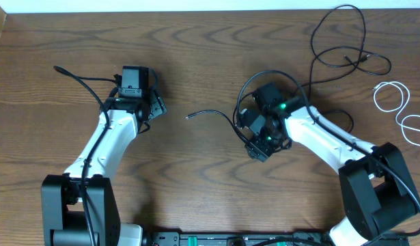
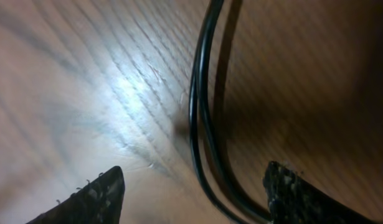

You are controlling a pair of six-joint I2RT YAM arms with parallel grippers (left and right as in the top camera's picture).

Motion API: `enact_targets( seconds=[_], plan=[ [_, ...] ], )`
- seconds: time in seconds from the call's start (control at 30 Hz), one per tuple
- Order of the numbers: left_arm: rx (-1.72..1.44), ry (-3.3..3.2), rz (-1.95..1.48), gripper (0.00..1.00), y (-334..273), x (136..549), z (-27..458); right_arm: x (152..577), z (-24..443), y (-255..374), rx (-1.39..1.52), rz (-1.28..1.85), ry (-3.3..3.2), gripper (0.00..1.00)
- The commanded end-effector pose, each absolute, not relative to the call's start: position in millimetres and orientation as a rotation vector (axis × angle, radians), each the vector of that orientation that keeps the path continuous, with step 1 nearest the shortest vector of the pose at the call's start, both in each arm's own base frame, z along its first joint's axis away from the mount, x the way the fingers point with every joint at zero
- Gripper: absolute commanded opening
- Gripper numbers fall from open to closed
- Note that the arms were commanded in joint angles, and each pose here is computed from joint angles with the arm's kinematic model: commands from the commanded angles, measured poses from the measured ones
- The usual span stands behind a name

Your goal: Untangle cables

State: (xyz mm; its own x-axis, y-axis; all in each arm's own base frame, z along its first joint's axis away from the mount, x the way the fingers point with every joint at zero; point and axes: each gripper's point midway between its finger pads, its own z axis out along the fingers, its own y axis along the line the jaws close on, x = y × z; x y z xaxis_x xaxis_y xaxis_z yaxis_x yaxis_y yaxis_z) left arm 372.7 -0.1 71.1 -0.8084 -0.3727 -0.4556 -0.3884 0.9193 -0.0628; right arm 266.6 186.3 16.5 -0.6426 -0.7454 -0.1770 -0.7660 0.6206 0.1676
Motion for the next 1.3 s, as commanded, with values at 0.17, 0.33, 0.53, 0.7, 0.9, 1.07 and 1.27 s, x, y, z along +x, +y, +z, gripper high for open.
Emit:
enact_targets(
  seconds=[0.17,0.33,0.53,0.7,0.9,1.07,1.27],
  plan=[
    [-0.55,2.596,0.062,0.79,4,375,74,261,-30,175,-1.3,0.21,2.67,0.44],
    [-0.55,2.596,0.062,0.79,4,375,74,269,-35,173,-1.284,0.155,2.624,0.38],
    [-0.55,2.596,0.062,0.79,4,375,74,272,-31,190,-1.278,0.26,2.57,0.45],
    [-0.55,2.597,0.062,0.79,4,375,74,272,-31,191,-1.305,0.26,2.549,0.38],
    [-0.55,2.597,0.063,0.79,4,375,74,264,-31,199,-1.38,0.318,2.509,0.27],
    [-0.55,2.597,0.063,0.79,4,375,74,273,-25,205,-1.402,0.322,2.447,0.01],
    [-0.55,2.597,0.063,0.79,4,375,74,293,-22,196,-1.367,0.173,2.433,0.01]
  ],
)
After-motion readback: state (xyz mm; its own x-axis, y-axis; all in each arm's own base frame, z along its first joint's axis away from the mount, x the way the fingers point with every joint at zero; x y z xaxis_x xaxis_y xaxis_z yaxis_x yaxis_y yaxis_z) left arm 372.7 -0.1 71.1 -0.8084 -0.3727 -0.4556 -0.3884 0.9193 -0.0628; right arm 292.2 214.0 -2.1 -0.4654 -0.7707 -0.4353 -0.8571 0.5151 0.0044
